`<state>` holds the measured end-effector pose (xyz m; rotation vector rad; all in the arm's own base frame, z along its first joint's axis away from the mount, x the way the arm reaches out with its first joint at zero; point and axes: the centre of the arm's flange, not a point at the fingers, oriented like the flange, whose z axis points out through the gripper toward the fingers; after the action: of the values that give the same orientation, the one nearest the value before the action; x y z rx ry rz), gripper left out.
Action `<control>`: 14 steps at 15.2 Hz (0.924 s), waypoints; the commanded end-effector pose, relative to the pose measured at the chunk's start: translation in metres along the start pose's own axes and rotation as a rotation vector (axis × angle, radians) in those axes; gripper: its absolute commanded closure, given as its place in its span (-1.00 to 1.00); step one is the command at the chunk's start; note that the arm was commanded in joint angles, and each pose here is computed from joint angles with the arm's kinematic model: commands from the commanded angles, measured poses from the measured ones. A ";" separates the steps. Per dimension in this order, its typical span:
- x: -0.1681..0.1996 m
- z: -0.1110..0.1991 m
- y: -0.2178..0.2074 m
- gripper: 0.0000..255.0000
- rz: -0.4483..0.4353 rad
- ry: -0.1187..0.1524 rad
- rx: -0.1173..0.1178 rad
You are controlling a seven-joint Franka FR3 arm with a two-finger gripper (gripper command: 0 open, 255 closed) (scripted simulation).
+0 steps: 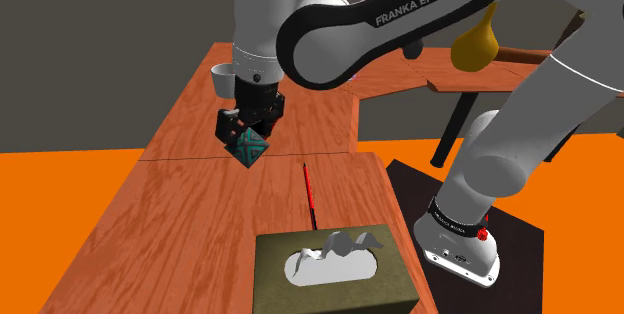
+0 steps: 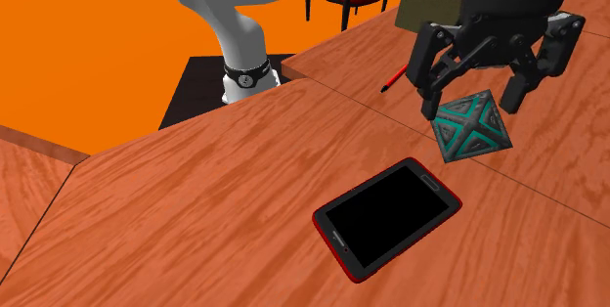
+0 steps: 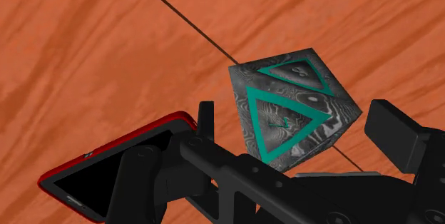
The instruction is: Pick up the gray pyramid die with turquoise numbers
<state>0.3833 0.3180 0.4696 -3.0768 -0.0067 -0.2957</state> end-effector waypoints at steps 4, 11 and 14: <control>-0.004 0.017 0.001 -1.00 0.000 0.001 0.000; -0.004 0.018 0.000 1.00 0.000 0.000 0.000; -0.004 0.018 0.001 1.00 0.000 0.001 0.000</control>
<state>0.3827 0.3187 0.4515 -3.0764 -0.0067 -0.2962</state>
